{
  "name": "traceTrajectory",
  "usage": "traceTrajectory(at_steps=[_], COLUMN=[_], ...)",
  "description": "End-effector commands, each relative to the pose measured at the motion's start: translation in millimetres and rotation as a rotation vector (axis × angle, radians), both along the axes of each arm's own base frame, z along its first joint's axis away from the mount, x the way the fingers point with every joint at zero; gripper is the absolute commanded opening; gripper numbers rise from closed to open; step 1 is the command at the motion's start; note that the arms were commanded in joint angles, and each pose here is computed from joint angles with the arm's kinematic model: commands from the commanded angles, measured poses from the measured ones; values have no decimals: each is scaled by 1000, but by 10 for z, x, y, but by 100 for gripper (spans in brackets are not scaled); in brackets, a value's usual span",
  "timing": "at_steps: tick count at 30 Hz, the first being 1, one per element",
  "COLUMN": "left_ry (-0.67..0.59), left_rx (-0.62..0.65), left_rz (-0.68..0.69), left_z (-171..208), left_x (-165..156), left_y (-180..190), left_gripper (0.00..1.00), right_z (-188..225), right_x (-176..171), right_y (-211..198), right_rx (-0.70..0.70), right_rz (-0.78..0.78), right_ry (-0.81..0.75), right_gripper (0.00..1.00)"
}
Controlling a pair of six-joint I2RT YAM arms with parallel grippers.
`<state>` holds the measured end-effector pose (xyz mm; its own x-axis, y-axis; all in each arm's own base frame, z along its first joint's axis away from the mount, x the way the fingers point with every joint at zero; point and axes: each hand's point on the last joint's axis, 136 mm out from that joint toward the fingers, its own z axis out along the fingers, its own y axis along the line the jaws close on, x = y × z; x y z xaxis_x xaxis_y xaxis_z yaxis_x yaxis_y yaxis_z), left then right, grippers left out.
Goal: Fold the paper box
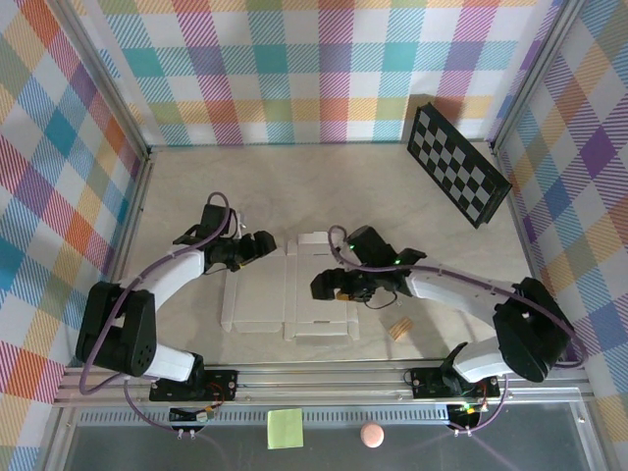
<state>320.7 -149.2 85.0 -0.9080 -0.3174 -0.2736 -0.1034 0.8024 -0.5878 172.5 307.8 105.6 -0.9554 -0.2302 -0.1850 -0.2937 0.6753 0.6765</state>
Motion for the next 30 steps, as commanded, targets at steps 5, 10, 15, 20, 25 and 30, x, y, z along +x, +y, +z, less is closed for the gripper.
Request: traceTrajectory(at_steps=[5,10,15,20,25,30], left_ry=[34,67,108,115,125,139], left_rx=[-20,-5,65,95,116,140], left_rz=[-46,-49,-30,-28,-28,-41], left_z=[-81,-185,-304,-360,-395,-433], left_x=[87,107,66,46,36,-1], left_y=[-202,-203,-93,-46,-17,14], left_gripper=[81,81,81,81,81,81], right_z=[-165,-320,-452,-623,-743,-767], right_x=[-339,-485,-495,-503,-446,-290], right_y=[419,585,565,460,308,125], right_rx=[10,-19,-62,-132,-196,-213], right_rz=[119,173,168,155,111,56], right_ry=[94,131,143,153,143,133], right_gripper=[83,81,80,79,77,75])
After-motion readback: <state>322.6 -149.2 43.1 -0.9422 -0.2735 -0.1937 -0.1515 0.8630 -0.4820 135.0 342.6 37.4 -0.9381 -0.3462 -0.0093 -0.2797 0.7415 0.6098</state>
